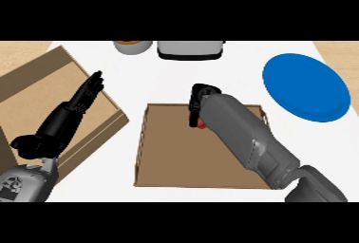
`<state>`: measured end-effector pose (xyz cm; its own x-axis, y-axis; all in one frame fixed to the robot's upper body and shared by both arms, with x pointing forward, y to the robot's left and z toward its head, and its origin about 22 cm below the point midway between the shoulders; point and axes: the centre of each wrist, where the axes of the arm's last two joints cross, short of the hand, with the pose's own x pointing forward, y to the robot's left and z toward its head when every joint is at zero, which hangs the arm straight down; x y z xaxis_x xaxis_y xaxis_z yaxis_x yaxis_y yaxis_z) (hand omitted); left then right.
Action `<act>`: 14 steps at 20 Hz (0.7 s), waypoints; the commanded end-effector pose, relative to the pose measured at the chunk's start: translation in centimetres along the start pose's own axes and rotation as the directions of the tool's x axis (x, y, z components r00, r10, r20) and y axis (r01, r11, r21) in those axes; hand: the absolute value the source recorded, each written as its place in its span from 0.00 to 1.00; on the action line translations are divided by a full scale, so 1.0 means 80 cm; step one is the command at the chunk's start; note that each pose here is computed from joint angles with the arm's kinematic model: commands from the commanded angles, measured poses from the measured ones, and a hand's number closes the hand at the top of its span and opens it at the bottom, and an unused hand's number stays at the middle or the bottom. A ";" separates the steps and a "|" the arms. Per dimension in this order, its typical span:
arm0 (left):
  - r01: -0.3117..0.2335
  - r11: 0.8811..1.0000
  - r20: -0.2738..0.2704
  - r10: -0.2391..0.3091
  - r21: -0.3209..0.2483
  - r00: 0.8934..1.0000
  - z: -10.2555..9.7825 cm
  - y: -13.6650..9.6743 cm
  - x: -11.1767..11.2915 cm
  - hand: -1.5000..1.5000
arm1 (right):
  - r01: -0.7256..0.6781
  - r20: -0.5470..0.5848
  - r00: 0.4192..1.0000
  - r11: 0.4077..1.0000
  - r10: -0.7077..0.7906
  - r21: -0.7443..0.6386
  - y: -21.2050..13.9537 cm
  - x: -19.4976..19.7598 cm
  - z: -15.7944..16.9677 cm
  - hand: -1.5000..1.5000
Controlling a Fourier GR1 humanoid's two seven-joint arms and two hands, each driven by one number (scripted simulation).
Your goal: Pick the bell pepper from the tray and place it in the plate
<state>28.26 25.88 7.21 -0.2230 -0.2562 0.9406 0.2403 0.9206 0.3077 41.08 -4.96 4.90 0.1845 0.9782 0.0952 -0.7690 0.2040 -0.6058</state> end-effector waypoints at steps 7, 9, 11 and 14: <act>0.016 0.996 -0.077 -0.009 0.091 0.997 0.020 0.019 -0.020 0.50 | -0.198 0.394 0.802 0.823 0.449 -0.533 0.040 0.013 0.041 1.00; 0.017 0.992 -0.078 -0.008 0.123 0.997 0.024 0.029 -0.018 0.50 | -0.146 0.435 0.770 0.793 0.466 -0.592 0.030 -0.010 0.047 1.00; 0.025 0.992 -0.099 -0.013 0.121 0.995 0.032 0.033 -0.022 0.50 | -0.117 0.427 0.769 0.762 0.475 -0.636 0.026 -0.051 0.041 1.00; 0.030 0.988 -0.092 -0.016 0.152 0.996 0.038 0.039 -0.021 0.50 | -0.020 0.473 0.751 0.733 0.460 -0.680 0.015 -0.092 0.055 1.00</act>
<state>26.94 29.24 6.05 -0.1450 -0.2875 0.9467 0.1169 0.9452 0.3049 36.95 -8.01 6.29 -0.4536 0.8778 0.1542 -0.2506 0.0404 -0.9672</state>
